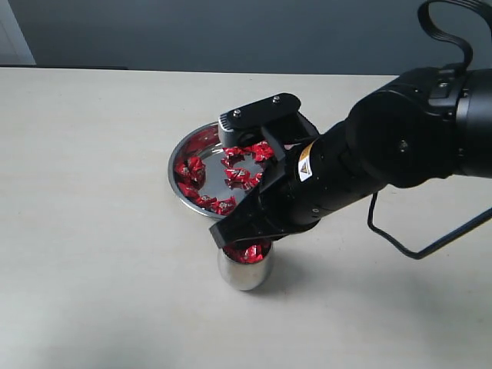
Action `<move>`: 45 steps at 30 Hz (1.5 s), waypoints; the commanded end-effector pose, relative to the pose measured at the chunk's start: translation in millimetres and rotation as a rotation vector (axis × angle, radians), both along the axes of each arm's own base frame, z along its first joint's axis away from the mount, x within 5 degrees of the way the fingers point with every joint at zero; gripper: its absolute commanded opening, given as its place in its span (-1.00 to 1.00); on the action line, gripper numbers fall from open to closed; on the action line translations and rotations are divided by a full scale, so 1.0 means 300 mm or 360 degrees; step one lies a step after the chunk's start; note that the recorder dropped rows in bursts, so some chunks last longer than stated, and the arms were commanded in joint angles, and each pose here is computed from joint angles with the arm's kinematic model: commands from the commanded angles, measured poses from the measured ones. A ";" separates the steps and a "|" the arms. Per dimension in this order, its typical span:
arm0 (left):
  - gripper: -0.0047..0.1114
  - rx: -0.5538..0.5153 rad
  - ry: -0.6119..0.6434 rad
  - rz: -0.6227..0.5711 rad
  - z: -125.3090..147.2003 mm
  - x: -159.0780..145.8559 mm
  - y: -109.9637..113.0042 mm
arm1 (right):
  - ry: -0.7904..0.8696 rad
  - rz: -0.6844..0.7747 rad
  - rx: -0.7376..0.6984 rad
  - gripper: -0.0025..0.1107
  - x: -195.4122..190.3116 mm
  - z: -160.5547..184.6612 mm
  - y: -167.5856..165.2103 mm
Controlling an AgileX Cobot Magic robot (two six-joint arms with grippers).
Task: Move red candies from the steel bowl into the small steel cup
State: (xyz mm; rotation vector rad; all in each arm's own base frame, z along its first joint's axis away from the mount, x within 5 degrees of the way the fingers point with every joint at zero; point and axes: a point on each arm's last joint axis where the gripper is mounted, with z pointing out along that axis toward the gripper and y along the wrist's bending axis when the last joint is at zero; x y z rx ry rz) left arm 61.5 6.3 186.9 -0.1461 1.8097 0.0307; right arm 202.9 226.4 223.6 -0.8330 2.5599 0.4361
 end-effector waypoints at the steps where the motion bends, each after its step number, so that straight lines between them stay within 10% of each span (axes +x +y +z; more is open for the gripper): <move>1: -0.91 -0.0002 -0.0011 -0.0007 -0.001 -0.001 -0.001 | -0.0011 0.0022 -0.0002 -0.45 -0.007 0.004 -0.002; 15: -0.91 -0.0002 -0.0011 -0.0007 -0.001 -0.001 -0.001 | -0.0397 -0.0020 0.0166 -0.46 0.120 0.000 0.016; 45: -0.91 -0.0002 -0.0011 -0.0007 -0.001 -0.001 -0.001 | -0.0070 -0.0028 -0.0301 -0.15 0.547 -0.294 0.153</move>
